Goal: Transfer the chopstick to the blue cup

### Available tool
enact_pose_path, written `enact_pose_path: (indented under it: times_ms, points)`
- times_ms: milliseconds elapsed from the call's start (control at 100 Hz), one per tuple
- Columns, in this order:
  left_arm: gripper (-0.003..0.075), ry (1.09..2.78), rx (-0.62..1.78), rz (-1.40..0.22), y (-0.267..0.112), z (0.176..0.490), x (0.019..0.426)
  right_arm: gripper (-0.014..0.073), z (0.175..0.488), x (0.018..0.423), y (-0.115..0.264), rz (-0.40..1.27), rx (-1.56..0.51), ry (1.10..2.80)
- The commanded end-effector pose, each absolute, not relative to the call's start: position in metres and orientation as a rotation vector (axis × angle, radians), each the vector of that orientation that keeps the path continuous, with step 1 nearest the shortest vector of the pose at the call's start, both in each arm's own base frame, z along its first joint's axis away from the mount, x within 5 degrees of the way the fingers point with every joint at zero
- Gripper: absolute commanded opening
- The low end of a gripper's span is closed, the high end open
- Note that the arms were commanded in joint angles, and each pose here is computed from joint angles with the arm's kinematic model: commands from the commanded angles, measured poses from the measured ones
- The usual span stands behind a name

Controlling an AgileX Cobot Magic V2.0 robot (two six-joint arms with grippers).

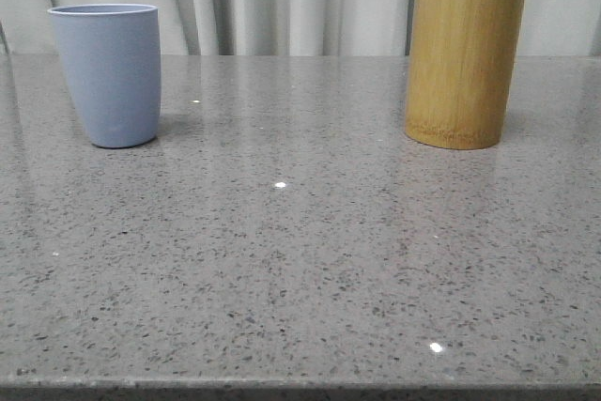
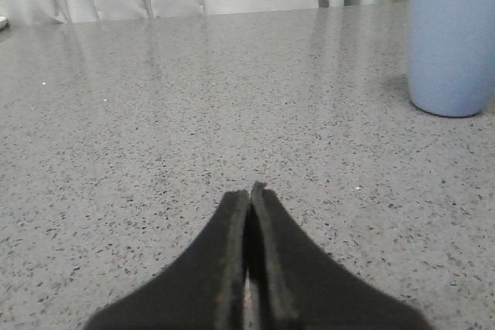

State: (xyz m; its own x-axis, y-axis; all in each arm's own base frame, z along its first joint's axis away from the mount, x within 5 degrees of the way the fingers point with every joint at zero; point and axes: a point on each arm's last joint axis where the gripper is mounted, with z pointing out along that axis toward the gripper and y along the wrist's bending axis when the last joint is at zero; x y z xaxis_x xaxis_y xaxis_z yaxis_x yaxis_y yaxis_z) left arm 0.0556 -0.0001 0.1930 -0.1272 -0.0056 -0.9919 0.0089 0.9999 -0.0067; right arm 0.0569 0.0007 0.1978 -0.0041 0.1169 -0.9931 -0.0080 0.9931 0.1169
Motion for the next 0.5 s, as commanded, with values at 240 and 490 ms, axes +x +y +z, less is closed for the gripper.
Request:
enact_pose_path:
  times_ms: [240, 490]
  points:
    - [-0.0019, 1.586, 0.004, -0.017, -0.0005, 0.1998, 0.054, -0.0066, 0.2053, 0.0549, -0.0002, 0.083, 0.08, 1.479]
    - [-0.0019, 1.559, 0.005, -0.018, -0.0006, 0.2022, 0.054, -0.0066, 0.2053, 0.0549, -0.0002, 0.083, 0.08, 1.479]
